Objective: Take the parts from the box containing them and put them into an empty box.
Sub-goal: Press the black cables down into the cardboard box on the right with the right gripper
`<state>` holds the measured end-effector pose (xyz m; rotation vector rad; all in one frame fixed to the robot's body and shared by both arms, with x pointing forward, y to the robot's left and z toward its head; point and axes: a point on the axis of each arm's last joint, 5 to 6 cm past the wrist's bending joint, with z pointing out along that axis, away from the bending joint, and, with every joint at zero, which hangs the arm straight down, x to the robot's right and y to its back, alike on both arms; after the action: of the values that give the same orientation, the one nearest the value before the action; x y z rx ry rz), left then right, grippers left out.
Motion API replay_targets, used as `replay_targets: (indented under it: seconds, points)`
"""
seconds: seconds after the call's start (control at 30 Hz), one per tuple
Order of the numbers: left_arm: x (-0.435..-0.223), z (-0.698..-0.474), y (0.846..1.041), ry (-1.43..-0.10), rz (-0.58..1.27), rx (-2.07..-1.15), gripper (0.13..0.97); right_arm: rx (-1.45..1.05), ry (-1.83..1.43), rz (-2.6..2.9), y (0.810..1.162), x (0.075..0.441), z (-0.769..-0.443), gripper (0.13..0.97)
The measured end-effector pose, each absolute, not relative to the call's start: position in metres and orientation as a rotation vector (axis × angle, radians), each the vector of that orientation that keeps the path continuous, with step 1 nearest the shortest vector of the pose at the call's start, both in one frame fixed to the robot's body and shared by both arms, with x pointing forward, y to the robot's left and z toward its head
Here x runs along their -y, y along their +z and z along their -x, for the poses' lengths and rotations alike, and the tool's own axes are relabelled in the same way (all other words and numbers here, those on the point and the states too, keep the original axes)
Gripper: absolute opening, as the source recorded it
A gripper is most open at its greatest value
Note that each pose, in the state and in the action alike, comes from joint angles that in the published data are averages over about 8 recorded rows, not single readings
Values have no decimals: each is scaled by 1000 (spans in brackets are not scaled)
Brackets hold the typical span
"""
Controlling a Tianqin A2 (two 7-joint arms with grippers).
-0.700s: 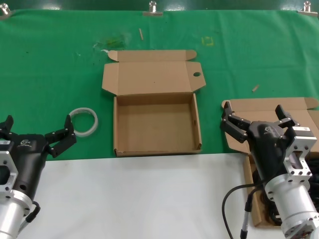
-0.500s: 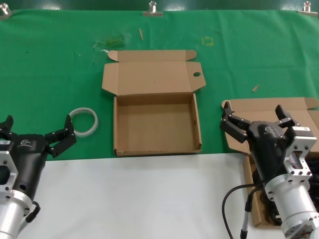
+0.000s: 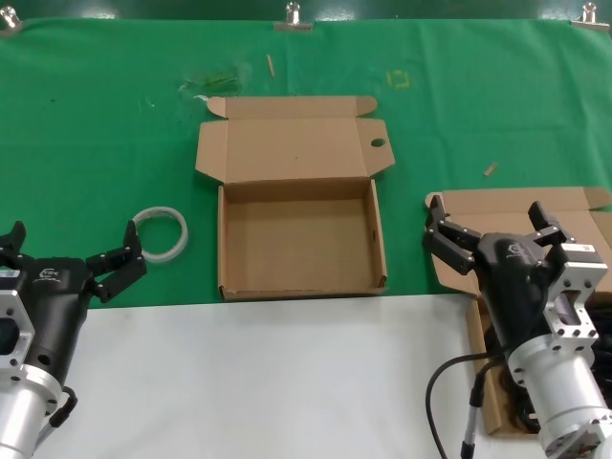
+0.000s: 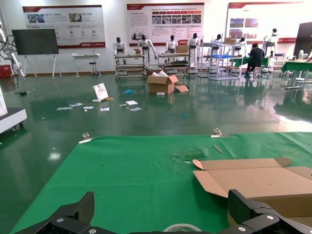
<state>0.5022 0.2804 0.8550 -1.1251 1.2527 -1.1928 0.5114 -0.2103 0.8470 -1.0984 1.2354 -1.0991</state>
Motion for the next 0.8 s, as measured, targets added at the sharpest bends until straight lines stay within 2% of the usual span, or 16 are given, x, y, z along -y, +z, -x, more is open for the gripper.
replay_targets:
  seconds: [0.33, 0.8]
  points:
    - [-280, -502, 855, -1193, 1125, -1253, 965, -1305, -1162, 1115, 846, 195, -502, 966]
    - [-280, -502, 855, -1193, 1125, -1253, 965, -1547, -1318, 1352, 848, 182, -476, 966]
